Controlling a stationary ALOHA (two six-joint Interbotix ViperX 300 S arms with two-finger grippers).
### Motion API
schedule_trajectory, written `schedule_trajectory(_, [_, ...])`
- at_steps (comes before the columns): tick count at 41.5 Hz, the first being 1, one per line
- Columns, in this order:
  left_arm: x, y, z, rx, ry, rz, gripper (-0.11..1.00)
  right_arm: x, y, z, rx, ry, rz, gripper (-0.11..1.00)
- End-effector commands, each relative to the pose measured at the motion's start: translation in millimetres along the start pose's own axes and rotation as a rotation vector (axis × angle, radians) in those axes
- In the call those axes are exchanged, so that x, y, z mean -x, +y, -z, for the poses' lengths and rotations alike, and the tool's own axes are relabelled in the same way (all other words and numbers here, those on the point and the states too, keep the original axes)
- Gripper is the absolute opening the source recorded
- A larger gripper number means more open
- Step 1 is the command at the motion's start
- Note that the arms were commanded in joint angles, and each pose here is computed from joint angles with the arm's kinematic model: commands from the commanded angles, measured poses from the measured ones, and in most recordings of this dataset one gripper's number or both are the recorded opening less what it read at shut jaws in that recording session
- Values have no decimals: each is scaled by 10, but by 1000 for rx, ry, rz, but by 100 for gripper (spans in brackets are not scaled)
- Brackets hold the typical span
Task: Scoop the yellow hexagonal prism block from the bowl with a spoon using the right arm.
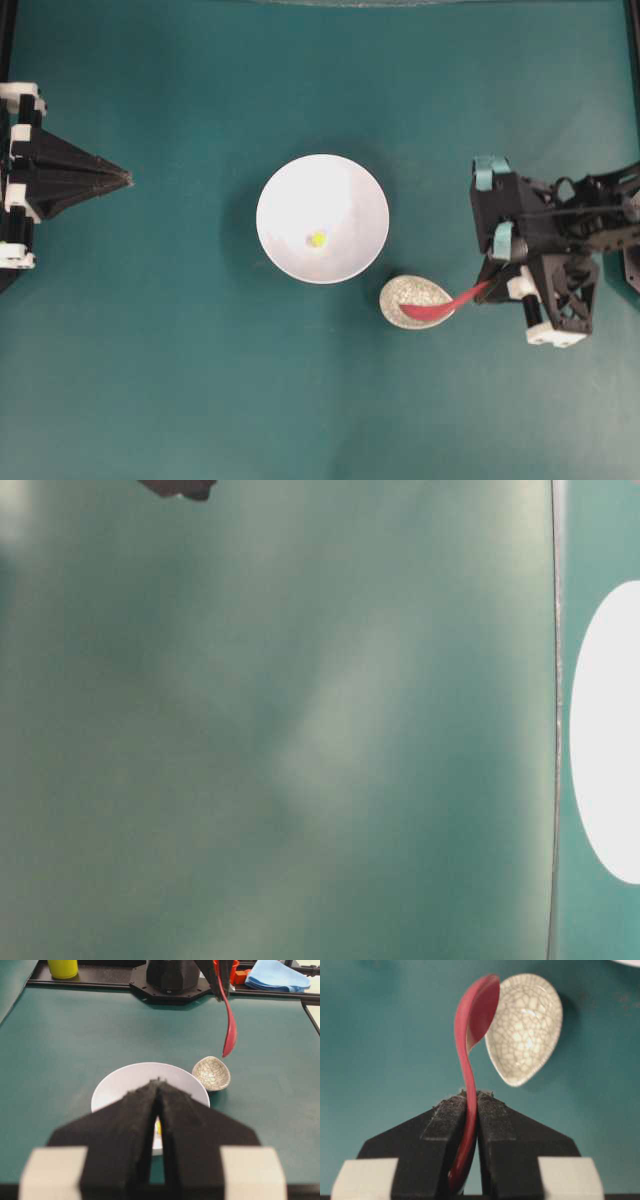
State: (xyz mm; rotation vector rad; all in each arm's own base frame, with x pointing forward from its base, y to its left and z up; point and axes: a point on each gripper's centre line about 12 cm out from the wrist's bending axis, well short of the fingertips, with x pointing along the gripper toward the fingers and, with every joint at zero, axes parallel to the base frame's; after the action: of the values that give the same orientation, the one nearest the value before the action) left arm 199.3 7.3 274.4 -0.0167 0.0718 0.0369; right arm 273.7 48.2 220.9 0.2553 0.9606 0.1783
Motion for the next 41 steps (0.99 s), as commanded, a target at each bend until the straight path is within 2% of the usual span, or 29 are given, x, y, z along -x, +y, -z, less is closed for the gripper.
schedule_trajectory(1, [-21, 5, -82, -3, -20, -3, 1, -17, 8, -25, 1, -44, 2, 10])
schedule_trajectory(20, [-19, 4, -89, -4, -25, -2, 1, -328, -147, 140, -22, -15, 51, 10])
schedule_trajectory(32, [-21, 4, -86, -4, -23, -2, 1, -395, -186, 193, -28, -9, 63, 11])
schedule_trajectory(41, [-21, 4, -86, -3, -23, -2, 1, -392, -183, 198, -31, -4, 61, 21])
